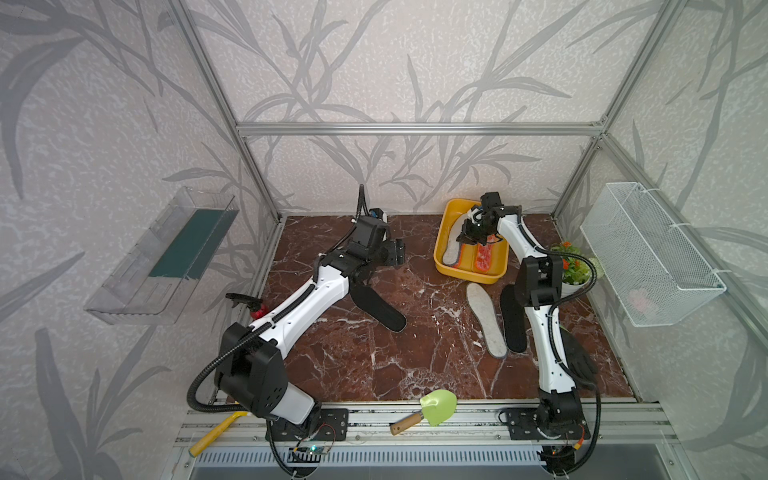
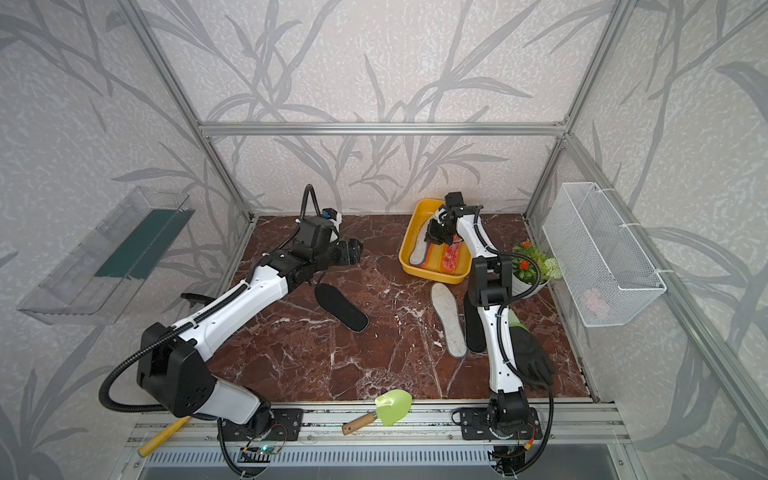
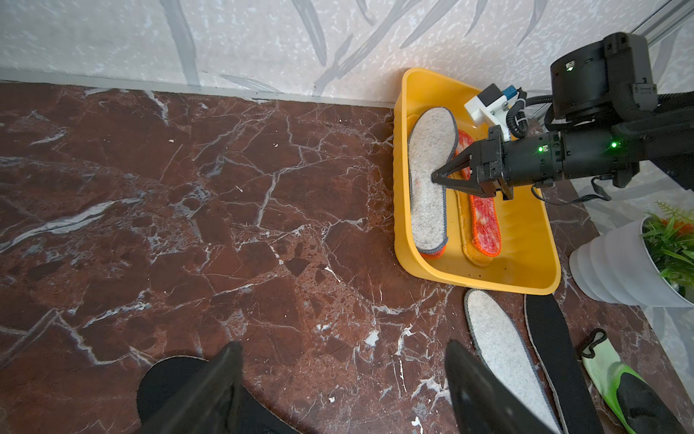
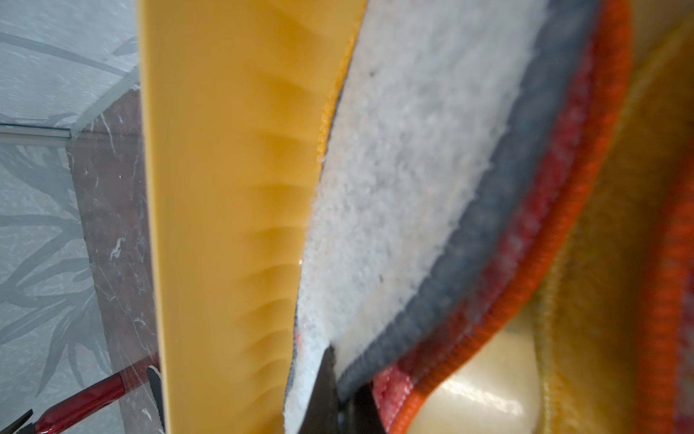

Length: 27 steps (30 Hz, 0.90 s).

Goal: Put the insoles into the storage box
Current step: Place the insole in the storage box.

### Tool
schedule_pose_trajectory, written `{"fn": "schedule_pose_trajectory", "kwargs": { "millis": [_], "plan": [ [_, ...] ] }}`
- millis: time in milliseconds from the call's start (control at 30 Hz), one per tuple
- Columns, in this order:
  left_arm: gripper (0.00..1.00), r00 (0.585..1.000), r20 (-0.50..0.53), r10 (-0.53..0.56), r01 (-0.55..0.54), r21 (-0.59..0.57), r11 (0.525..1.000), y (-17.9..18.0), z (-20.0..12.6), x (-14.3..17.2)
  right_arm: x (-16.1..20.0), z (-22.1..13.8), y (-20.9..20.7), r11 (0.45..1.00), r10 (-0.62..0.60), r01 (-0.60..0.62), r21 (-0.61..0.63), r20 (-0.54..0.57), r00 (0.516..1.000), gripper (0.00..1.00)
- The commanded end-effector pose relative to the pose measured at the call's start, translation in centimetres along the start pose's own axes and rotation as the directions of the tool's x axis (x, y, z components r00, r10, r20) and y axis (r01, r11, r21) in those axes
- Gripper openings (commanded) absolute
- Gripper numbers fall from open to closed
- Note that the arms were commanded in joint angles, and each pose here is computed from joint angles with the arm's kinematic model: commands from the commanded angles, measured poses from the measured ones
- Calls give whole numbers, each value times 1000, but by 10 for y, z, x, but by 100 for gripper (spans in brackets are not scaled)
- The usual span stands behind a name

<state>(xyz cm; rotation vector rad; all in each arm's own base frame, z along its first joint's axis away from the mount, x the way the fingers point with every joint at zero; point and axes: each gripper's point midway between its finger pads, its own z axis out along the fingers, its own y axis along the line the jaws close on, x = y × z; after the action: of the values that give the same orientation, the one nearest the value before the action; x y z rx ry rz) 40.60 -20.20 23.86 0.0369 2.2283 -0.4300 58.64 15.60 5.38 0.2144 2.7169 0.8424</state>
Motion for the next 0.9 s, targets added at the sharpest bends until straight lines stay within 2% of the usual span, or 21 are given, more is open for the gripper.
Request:
{"fn": "schedule_pose_trajectory", "kwargs": {
  "millis": [0,233,433,867],
  "plan": [
    [83,1000,27,-2,2,-11,1000,4,-11,-5,10,8,-22,997,53,-50,58,-43,998,0],
    [82,1000,23,-1,1,-8,1000,3,-10,-5,12,9,-34,990,72,-66,121,-46,996,0],
    [82,1000,21,1,-1,-11,1000,4,-9,-5,13,10,-36,989,85,-78,123,-54,995,0],
    [82,1000,20,4,-4,-15,1000,4,-8,-5,9,-2,-21,993,79,-75,95,-40,996,28]
  ]
}}
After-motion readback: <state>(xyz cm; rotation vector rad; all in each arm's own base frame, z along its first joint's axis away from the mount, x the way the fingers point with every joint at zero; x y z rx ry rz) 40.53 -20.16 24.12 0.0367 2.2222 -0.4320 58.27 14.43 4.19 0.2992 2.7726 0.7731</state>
